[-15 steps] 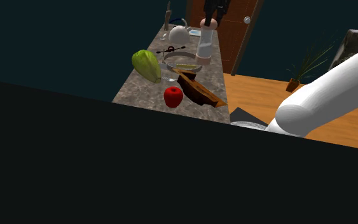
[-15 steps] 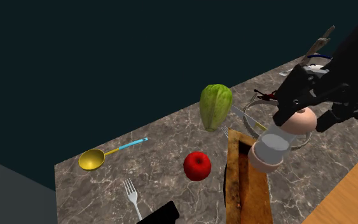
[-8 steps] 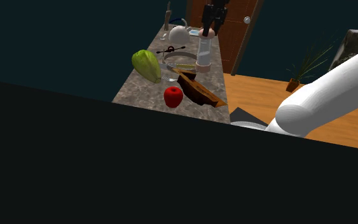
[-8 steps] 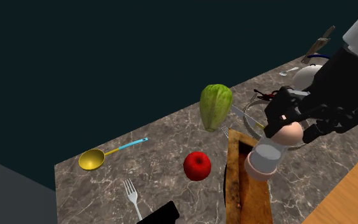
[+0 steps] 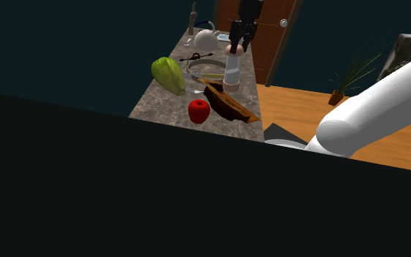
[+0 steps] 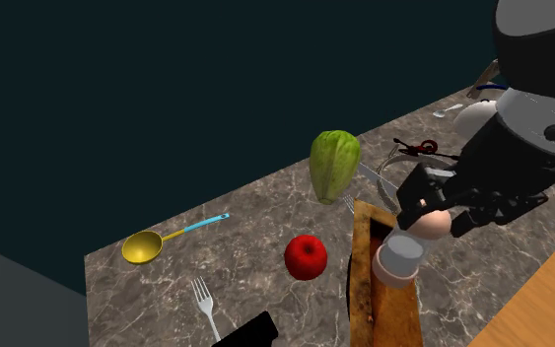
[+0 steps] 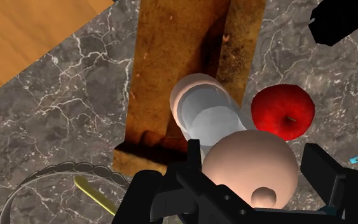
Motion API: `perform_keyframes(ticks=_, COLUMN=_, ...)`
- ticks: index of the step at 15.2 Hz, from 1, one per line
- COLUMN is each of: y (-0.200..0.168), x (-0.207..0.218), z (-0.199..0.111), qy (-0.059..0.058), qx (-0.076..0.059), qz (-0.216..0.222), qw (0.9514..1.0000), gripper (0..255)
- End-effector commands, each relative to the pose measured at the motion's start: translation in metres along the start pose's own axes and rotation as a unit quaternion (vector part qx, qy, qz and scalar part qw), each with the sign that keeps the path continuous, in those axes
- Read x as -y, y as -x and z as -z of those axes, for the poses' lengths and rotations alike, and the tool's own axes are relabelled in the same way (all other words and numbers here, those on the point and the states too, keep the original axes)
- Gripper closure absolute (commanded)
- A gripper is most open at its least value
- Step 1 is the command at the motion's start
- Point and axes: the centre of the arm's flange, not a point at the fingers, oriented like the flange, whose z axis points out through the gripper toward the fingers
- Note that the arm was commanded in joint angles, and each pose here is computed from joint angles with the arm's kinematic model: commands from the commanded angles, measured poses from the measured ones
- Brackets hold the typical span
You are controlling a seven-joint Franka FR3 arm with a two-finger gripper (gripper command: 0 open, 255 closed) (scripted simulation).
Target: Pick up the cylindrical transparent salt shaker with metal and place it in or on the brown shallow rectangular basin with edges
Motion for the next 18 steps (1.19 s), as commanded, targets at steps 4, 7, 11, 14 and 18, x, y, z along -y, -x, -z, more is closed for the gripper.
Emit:
perform_keyframes(ticks=4, y=0.001, x=-0.005, z=-0.027, qy=0.0, qx=0.0, qz=0.0, qw=1.0, gripper=255)
perform_keyframes(ticks=7, y=0.001, x=-0.005, z=-0.027, qy=0.0, qx=0.0, qz=0.0, qw=1.0, gripper=255)
perform_keyframes(ticks=11, y=0.001, x=-0.005, z=-0.027, qy=0.0, qx=0.0, qz=0.0, qw=1.0, gripper=255)
perform_keyframes(ticks=14, y=0.001, x=-0.005, z=-0.027, qy=0.0, qx=0.0, qz=0.0, qw=1.0, gripper=0)
perform_keyframes(ticks=18, y=0.001, x=-0.005, z=-0.014, qy=0.0, qx=0.0, qz=0.0, qw=1.0, gripper=0)
